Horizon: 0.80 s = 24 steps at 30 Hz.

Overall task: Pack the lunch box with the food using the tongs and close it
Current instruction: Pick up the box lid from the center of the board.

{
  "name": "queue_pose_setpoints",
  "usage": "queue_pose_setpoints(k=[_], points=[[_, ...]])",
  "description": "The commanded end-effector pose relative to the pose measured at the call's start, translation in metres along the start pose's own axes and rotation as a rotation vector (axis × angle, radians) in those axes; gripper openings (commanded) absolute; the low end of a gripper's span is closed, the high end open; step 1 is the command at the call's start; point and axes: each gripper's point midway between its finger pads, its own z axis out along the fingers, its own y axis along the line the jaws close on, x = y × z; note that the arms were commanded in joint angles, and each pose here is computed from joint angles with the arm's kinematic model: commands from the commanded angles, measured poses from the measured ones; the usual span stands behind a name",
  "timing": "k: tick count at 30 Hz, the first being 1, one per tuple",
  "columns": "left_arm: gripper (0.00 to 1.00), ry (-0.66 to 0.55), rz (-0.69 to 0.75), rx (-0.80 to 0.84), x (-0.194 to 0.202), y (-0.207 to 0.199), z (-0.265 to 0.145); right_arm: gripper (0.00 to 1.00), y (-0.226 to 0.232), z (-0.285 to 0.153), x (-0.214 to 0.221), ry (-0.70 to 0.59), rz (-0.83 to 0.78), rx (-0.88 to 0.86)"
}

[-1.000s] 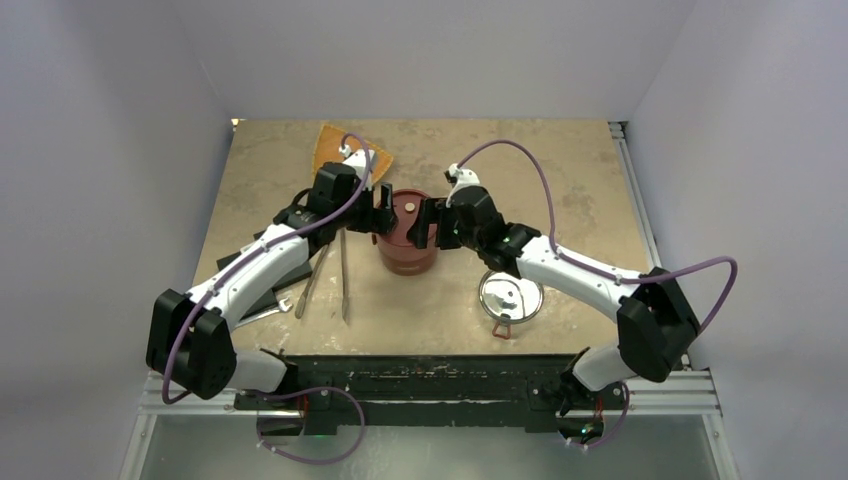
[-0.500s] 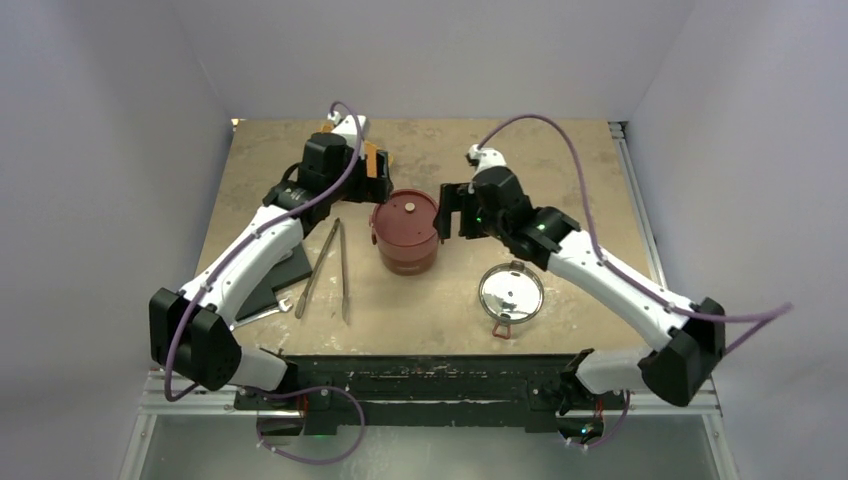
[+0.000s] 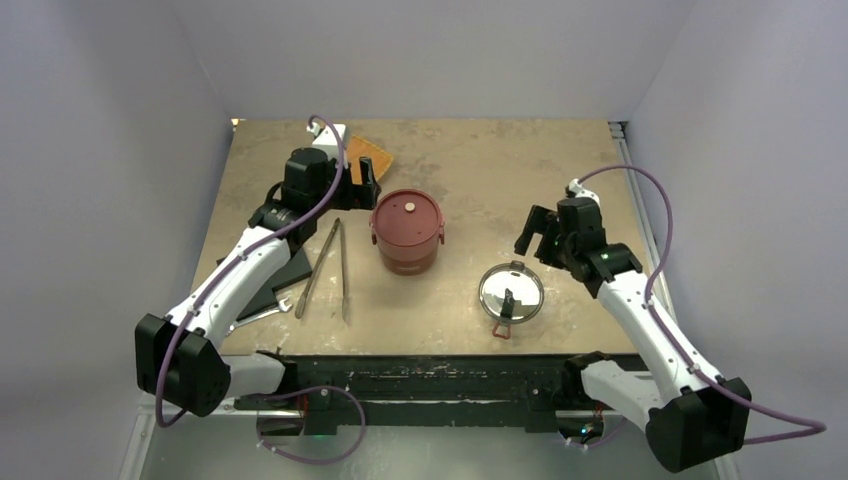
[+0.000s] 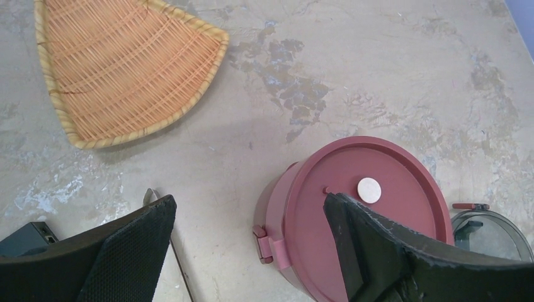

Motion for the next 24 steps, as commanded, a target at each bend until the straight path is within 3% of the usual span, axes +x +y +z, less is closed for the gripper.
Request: queue_pose_setpoints(k=[1,5,11,24], points=[[0.90,-0.072,-0.016,0.059,-0.019,-0.012,-0.009,0.99,0.003,-0.006,-0.009,-0.034,0.160,-0.062],[0.90,-0.071,-0.021,0.071,-0.019,-0.014,-0.009,0.98,-0.023,0.011,0.016,0.022,0.303,0.024],[0.90,-0.074,-0.022,0.086,-0.020,-0.017,-0.011,0.92,-0.047,0.022,0.029,0.000,0.435,0.110],[0.90,-0.060,-0.030,0.097,-0.016,-0.019,-0.009,0.80,-0.036,0.039,0.087,0.147,0.533,0.002]])
